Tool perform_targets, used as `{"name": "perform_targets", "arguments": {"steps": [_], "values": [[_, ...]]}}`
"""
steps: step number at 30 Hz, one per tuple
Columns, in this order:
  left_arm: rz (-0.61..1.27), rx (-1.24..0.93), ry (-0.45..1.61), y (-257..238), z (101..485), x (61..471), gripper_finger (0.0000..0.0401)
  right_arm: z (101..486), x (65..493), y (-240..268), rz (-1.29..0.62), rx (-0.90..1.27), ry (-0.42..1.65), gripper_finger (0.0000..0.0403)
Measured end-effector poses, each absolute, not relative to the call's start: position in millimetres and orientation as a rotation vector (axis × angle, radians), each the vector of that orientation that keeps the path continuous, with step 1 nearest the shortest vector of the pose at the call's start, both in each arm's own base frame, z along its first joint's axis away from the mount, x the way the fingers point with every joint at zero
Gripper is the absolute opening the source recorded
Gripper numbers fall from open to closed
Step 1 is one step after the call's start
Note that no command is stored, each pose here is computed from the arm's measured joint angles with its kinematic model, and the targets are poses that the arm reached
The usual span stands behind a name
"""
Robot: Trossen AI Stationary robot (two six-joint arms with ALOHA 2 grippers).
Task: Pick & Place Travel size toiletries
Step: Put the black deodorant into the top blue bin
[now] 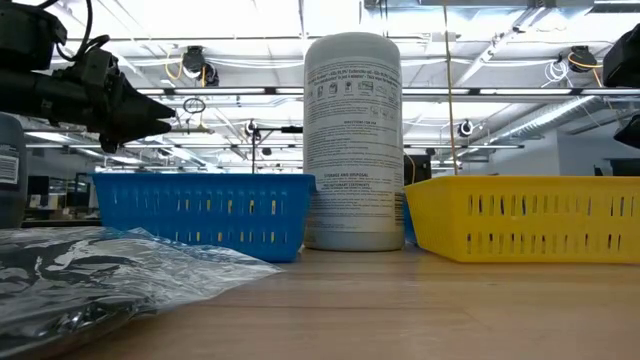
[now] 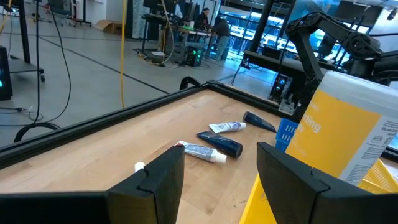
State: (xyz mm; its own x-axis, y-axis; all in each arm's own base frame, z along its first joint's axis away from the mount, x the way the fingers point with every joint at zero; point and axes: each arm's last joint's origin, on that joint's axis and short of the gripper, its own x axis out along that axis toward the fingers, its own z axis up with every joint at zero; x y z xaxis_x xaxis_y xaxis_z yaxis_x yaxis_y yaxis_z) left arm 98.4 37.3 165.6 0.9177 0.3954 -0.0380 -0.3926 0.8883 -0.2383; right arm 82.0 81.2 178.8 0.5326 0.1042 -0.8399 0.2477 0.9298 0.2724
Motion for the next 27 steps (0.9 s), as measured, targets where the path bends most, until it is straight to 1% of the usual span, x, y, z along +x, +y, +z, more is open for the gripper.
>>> {"name": "perform_targets", "arguments": {"steps": [10,16,23,27], "values": [[0.410,-0.247,-0.012,37,166,98,0.0200,201,89,80,-0.100,0.339,0.926,0.0101],[0.410,-0.283,-0.020,37,166,98,0.0200,227,99,76,-0.099,0.305,0.831,0.0099],[0.383,-0.375,-0.033,37,166,99,0.0200,264,121,75,-0.069,0.237,0.651,0.0096],[0.349,-0.391,-0.030,36,166,99,0.0200,272,138,73,-0.104,0.166,0.632,0.0096]]}}
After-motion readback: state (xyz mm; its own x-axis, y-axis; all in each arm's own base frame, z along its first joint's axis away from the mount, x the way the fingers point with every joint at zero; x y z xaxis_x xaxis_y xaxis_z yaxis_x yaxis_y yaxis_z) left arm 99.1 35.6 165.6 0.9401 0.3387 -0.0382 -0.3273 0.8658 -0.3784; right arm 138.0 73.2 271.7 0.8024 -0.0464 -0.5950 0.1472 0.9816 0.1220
